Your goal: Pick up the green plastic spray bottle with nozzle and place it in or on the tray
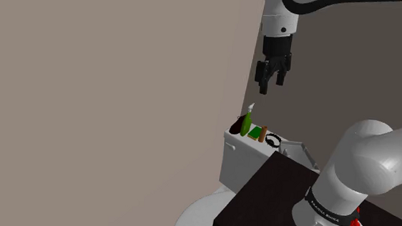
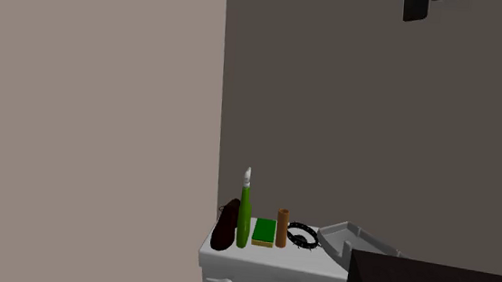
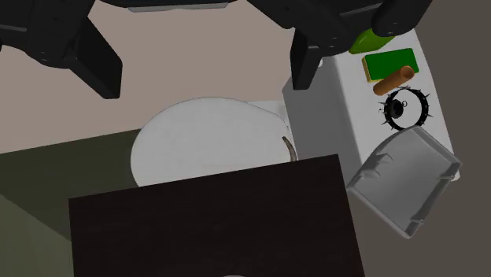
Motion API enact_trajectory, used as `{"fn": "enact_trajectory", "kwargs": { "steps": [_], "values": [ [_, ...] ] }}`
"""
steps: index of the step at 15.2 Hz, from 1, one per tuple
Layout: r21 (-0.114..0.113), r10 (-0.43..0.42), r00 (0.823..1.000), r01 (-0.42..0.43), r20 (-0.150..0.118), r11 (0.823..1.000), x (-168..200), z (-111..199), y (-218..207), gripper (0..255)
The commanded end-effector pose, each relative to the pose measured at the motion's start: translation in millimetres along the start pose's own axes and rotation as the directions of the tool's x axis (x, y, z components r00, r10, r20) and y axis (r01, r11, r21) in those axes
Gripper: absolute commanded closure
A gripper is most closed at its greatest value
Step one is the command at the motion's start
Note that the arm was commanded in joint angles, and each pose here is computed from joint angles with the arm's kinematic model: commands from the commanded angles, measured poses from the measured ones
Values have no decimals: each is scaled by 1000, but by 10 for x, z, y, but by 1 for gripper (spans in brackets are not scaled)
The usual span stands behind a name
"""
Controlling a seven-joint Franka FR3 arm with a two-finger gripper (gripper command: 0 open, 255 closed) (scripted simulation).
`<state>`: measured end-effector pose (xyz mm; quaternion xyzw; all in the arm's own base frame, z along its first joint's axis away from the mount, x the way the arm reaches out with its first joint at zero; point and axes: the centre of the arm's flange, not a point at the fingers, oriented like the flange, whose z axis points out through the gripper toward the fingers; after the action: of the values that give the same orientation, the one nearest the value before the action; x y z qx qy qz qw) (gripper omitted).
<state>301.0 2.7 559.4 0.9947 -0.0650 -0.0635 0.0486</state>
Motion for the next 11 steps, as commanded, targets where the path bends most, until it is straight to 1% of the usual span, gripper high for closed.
{"fn": "enact_trajectory", "kwargs": {
  "steps": [1,6,11],
  "values": [
    [0,0,1000,0,0,1000,0,0,0,0],
    [-14,108,994,-108,11,994,565,329,153,0],
    [-28,215,976,-214,21,976,1106,663,371,0]
  ]
}}
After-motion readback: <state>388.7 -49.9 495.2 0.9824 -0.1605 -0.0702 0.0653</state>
